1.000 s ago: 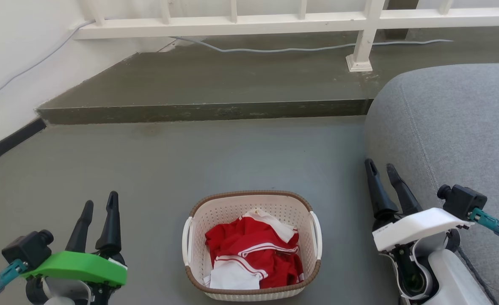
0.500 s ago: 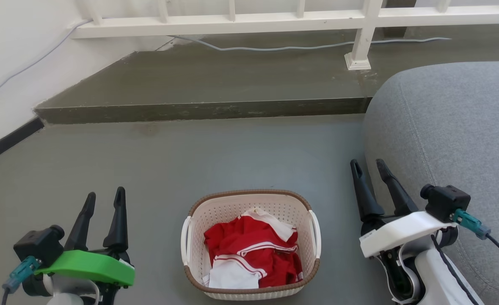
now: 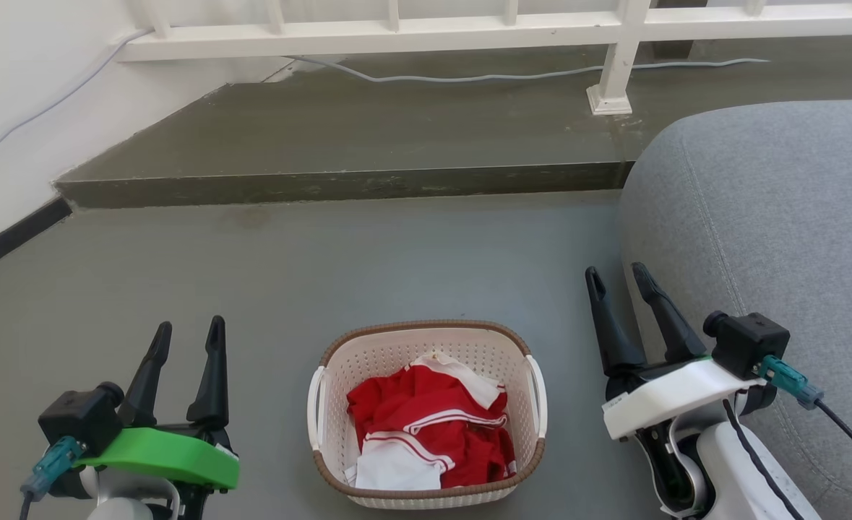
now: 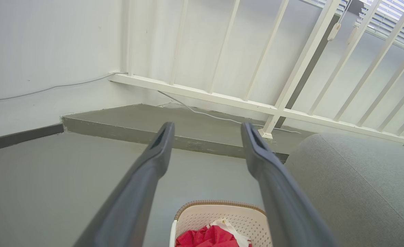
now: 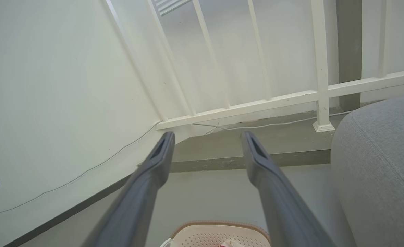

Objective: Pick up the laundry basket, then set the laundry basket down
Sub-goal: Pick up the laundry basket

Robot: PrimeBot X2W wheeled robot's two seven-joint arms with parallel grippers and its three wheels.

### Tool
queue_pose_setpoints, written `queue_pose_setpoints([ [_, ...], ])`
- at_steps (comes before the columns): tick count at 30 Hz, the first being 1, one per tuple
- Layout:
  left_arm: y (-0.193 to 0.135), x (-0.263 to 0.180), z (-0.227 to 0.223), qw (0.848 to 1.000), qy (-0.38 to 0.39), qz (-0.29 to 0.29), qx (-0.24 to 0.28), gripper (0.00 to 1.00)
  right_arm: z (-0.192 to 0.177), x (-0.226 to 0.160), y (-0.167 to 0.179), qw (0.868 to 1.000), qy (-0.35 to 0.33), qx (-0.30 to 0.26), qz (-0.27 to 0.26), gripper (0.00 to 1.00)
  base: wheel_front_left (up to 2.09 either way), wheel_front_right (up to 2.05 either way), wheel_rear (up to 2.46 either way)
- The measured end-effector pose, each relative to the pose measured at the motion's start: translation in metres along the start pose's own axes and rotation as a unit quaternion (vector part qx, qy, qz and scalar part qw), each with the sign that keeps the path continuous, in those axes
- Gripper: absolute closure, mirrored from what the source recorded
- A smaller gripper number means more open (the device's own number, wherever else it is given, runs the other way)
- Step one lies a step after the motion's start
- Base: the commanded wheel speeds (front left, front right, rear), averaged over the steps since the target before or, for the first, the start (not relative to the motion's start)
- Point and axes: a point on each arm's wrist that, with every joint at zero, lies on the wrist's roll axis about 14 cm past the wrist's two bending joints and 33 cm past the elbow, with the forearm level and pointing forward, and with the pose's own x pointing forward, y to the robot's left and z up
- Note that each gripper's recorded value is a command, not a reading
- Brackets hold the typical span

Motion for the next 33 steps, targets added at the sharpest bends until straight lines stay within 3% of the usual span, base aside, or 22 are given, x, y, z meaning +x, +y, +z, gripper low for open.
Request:
queue_pose_setpoints([
  [20, -0.002, 0.006, -0.006, 1.000, 0.007, -0.005, -0.003, 0.00, -0.007, 0.005, -0.006, 1.000, 0.010, -0.004, -0.019, 0.00, 0.00, 0.00, 0.00],
  [33, 0.006, 0.026, -0.021, 0.999, 0.031, -0.016, -0.001, 0.00, -0.033, 0.015, -0.028, 0.997, 0.045, -0.030, -0.057, 0.00, 0.00, 0.00, 0.00],
])
